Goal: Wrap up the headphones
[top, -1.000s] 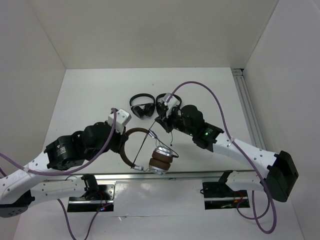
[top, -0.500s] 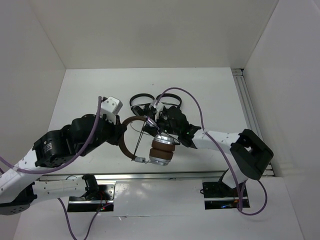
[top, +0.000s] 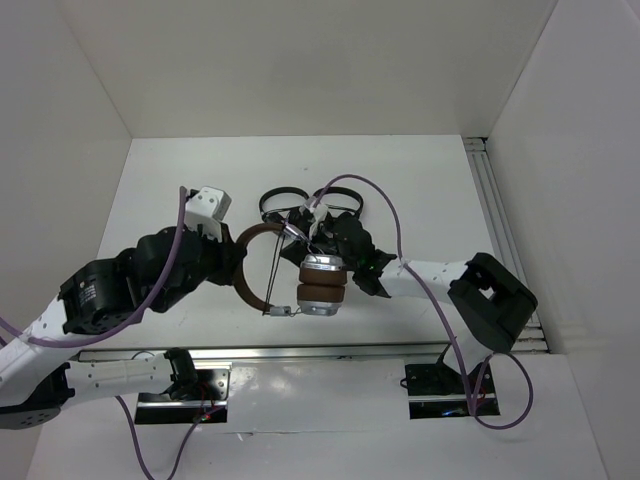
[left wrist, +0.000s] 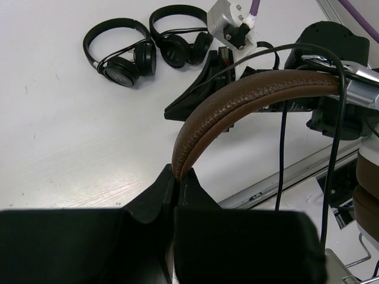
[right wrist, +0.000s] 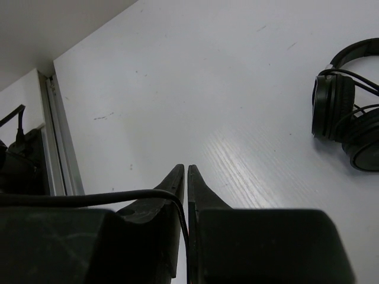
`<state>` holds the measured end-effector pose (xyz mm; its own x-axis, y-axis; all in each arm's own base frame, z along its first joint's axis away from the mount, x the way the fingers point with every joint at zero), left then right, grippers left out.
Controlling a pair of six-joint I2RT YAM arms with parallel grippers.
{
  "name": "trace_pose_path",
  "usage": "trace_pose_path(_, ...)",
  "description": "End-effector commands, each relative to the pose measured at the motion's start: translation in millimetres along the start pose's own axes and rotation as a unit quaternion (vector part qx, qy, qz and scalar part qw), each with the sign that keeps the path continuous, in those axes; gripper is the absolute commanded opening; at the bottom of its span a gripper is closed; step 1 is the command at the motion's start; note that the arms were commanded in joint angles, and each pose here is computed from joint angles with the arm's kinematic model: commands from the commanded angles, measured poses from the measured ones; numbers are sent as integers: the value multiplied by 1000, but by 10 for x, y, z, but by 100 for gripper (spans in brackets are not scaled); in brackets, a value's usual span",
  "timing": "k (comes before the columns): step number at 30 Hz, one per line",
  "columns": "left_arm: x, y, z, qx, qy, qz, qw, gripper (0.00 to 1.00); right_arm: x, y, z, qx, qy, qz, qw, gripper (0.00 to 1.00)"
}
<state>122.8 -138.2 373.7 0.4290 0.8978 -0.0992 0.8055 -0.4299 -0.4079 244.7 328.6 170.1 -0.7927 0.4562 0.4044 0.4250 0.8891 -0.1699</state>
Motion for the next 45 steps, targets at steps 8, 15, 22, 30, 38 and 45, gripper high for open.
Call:
trace_pose_path(8, 86, -200, -317, -80, -109, -20, 991, 0, 105, -7, 279, -22, 11, -10, 1000, 8)
trace_pose_path(15, 169, -228, -365, -91, -143, -57, 984, 0, 188, 171, 636, 14, 26, -29, 999, 6)
trace_pose_path(22, 286, -266, -403, -96, -164, -110, 976, 0, 196, 247, 846, 26, 39, -35, 998, 6)
trace_pose_path(30, 340, -277, -430, -96, -174, -143, 970, 0, 173, 163, 1063, 40, 55, -33, 997, 6)
trace_pose_path(38, 416, -335, -475, -110, -199, -164, 960, 0, 220, 53, 1323, 60, 54, -24, 996, 10)
trace_pose_path(45, 426, -294, -500, -111, -199, -178, 957, 0, 273, -20, 1477, 68, 49, -13, 996, 0)
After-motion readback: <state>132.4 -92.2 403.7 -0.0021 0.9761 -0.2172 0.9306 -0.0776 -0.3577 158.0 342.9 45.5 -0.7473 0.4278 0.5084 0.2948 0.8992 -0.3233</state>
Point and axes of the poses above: each gripper's point midway between its finger pads, its own y axis out along the fingers, its own x axis along the line the jaws close on, z = x × y, the point moved 6 cm from there along -y, back along the fingers, and after that the axes turned 6 degrees about y, right-handed, at the moved point
